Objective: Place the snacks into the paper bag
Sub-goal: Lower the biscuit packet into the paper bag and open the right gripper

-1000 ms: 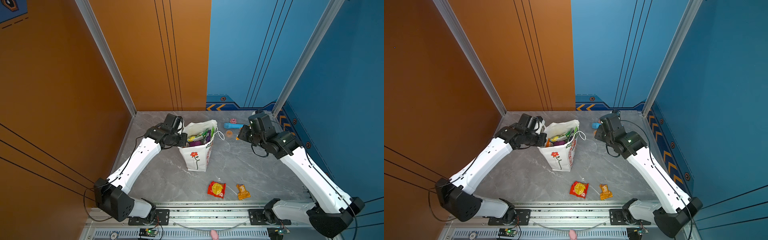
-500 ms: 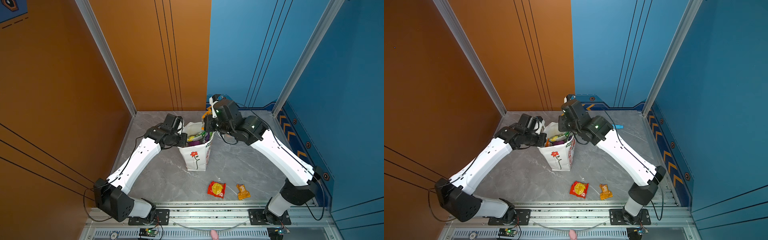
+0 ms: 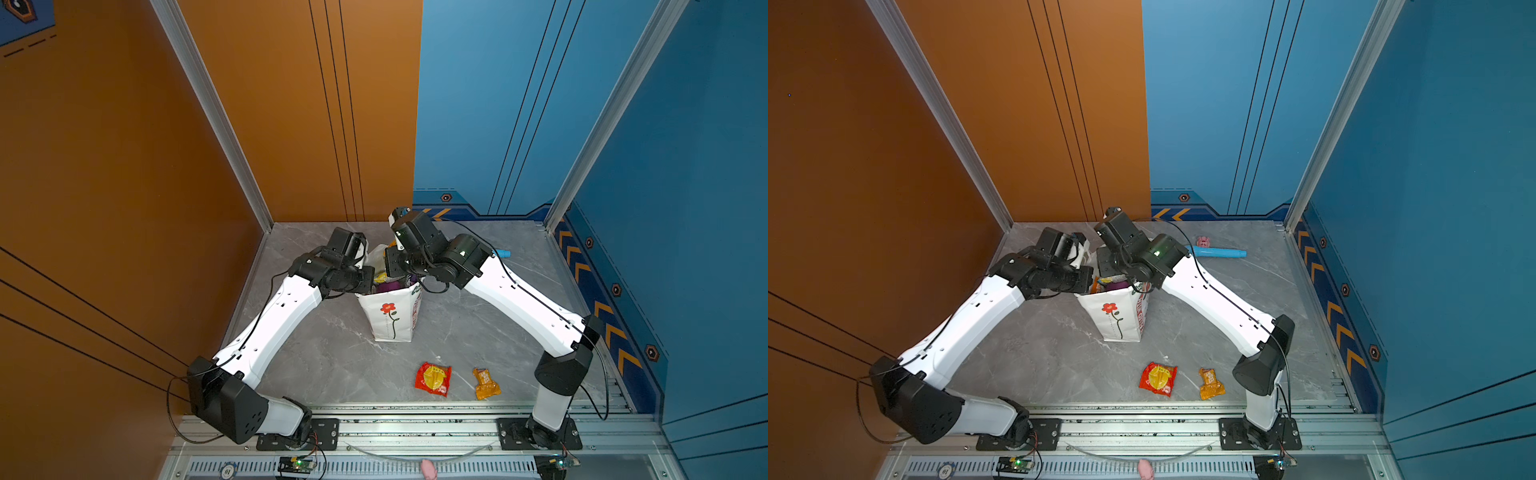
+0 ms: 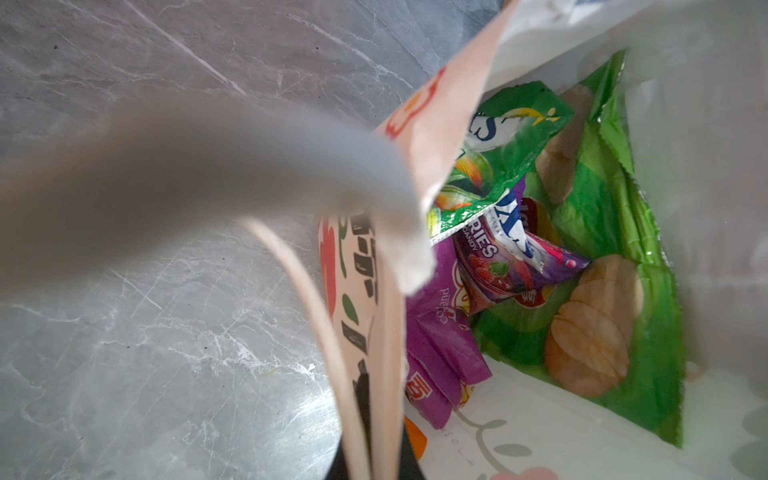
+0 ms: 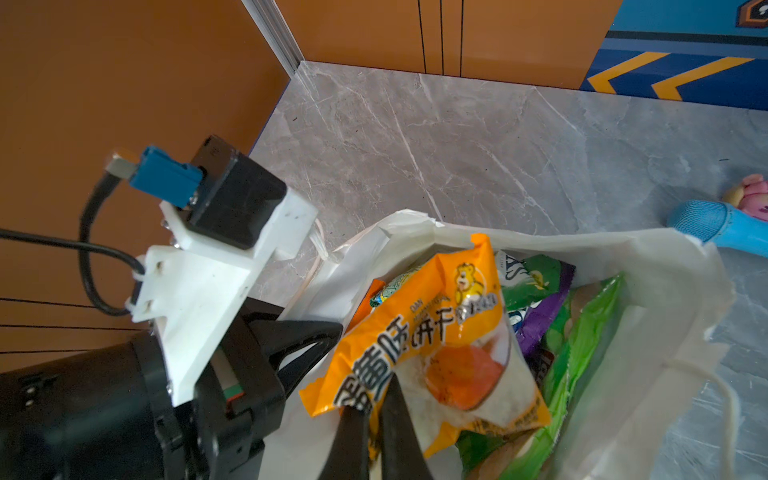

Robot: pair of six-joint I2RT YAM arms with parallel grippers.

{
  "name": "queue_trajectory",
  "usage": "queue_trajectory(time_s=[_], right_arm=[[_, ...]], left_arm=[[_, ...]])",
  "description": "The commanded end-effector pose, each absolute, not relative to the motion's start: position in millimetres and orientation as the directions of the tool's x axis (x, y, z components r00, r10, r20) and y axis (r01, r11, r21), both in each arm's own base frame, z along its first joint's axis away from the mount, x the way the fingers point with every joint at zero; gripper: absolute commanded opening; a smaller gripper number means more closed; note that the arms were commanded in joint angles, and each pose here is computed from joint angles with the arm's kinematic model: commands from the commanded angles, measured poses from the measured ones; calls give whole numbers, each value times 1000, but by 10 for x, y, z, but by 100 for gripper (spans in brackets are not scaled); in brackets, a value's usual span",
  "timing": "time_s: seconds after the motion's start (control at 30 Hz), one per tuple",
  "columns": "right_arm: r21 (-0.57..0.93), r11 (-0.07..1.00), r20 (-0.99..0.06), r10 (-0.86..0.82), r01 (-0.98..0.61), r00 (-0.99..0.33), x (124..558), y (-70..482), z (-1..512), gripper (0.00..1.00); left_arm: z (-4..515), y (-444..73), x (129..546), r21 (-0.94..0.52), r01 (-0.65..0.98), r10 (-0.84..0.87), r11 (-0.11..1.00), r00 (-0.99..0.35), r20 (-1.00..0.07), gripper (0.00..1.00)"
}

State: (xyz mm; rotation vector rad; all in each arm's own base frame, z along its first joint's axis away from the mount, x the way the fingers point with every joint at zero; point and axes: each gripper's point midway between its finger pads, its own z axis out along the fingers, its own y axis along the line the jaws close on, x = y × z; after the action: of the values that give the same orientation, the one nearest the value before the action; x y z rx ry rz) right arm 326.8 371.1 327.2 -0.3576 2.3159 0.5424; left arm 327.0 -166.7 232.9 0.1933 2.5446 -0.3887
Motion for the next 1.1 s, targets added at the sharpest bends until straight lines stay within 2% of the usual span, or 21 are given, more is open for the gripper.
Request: queue_trajectory(time_s=[0.0, 0.33, 0.7, 0.9, 1.07], right_arm=[[274, 887, -661, -108, -373, -743, 3292, 3703, 3050, 2], [267, 904, -605, -114, -335, -788, 3413, 3718, 2724, 3], [271, 906, -616, -96, -324, -782, 3437, 3684, 2790, 32], [298, 892, -623, -87, -339, -777, 3317, 3662, 2992, 34], [254, 897, -671, -107, -363, -734, 3095, 3485, 3288, 37]], left_arm=[[2670, -1681, 3402, -239, 251, 33, 938, -750, -660, 0], [2665, -1687, 3404, -238, 252, 34, 938, -751, -659, 0], [2662, -1684, 3403, -233, 251, 37, 939, -749, -661, 0], [2663, -1677, 3402, -228, 250, 38, 941, -748, -662, 0], [2664, -1672, 3403, -226, 248, 38, 942, -747, -663, 0]])
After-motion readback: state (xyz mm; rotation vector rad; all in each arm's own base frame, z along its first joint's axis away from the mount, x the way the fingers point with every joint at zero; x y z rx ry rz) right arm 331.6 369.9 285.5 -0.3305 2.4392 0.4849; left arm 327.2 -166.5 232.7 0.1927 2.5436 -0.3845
